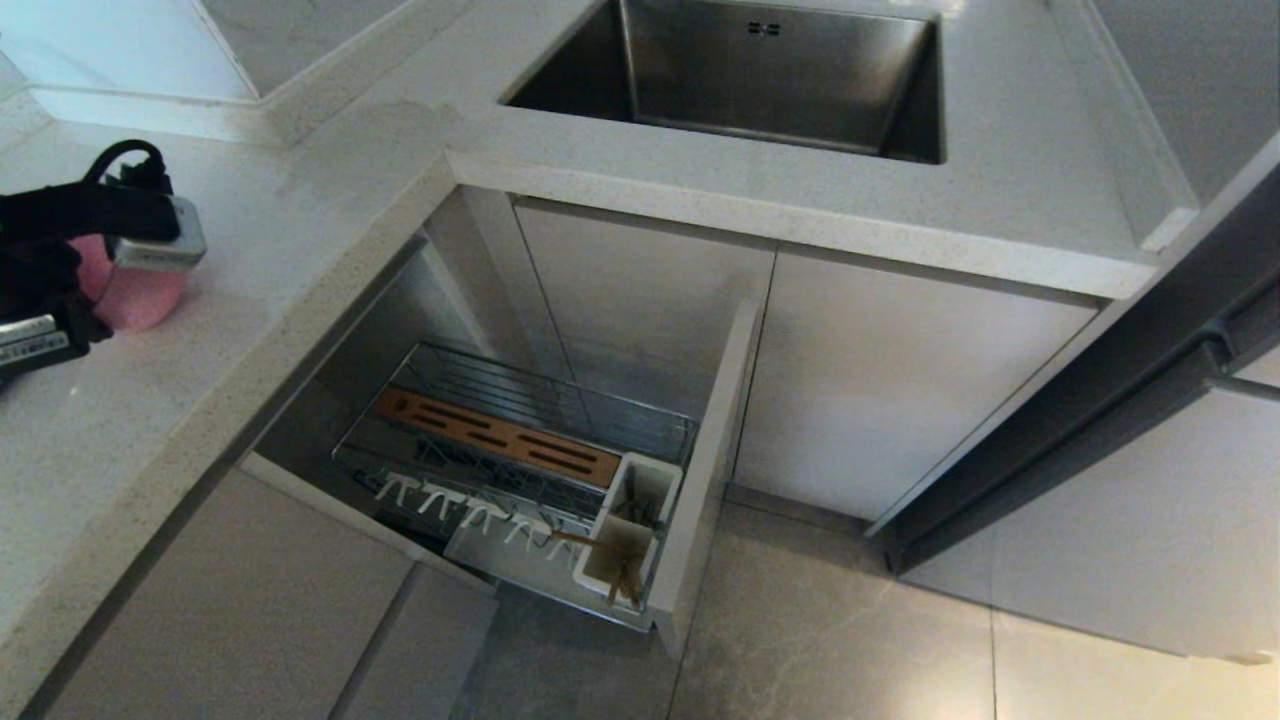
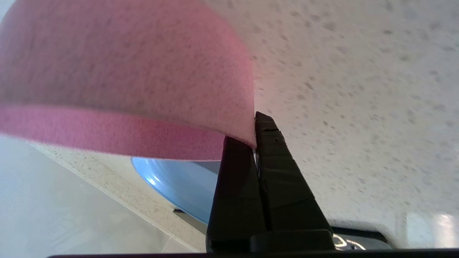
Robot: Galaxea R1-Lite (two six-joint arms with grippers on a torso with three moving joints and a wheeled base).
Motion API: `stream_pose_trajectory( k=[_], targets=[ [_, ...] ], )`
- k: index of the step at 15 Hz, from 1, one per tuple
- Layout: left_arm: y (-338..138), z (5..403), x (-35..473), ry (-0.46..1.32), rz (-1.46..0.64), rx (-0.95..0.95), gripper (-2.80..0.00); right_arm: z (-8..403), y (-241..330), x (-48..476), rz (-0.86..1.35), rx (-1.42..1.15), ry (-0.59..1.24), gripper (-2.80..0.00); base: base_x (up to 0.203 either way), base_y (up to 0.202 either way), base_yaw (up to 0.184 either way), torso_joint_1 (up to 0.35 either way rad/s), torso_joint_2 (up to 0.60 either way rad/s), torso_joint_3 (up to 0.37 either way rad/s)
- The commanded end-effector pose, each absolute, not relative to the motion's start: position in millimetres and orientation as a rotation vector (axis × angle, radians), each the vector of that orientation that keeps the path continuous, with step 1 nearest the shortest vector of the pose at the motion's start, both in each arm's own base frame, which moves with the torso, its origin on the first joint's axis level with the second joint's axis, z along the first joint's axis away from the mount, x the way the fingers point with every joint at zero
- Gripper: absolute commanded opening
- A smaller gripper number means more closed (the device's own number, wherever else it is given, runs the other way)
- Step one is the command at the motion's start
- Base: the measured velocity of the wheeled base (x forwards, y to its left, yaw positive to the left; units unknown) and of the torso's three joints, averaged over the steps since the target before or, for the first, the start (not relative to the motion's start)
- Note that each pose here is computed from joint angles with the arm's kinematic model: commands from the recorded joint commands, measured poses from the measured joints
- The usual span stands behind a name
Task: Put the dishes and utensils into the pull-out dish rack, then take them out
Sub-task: Take the bowl out of the cupboard
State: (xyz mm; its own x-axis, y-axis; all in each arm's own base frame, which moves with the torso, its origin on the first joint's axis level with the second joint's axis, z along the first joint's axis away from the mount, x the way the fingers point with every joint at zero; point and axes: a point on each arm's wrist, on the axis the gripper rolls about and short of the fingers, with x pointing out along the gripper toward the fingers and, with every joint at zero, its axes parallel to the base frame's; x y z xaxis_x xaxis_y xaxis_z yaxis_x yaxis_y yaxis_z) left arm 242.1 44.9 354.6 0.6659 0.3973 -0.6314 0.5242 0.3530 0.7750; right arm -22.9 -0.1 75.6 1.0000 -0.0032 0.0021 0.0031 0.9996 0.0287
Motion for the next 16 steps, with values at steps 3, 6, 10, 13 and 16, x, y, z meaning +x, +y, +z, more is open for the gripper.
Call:
stream_pose_trajectory(
  k=[3,6,10,13,16],
  targets=[
    [45.5,356.8,244.1,0.879,-0.077,1.265,-2.80,75.6,-0.1,-22.9,-0.003,0.029,-0.003,-2.80,0.000,0.000,0.000,0.000,0.00,0.000],
    [45.7,360.4,245.3,0.846,-0.042,1.251,-2.80,75.6,-0.1,-22.9,-0.003,0.029,-0.003,-2.80,0.000,0.000,0.000,0.000,0.00,0.000],
    [46.5,365.8,247.2,0.808,0.019,1.247,-2.80,75.6,-0.1,-22.9,-0.003,0.029,-0.003,-2.80,0.000,0.000,0.000,0.000,0.00,0.000],
    [46.9,365.0,247.5,0.827,0.032,1.251,-2.80,75.6,-0.1,-22.9,-0.003,0.029,-0.003,-2.80,0.000,0.000,0.000,0.000,0.00,0.000],
    [47.3,363.2,246.5,0.859,0.038,1.255,0.00,75.6,-0.1,-22.9,-0.003,0.029,-0.003,-2.80,0.000,0.000,0.000,0.000,0.00,0.000]
  ],
)
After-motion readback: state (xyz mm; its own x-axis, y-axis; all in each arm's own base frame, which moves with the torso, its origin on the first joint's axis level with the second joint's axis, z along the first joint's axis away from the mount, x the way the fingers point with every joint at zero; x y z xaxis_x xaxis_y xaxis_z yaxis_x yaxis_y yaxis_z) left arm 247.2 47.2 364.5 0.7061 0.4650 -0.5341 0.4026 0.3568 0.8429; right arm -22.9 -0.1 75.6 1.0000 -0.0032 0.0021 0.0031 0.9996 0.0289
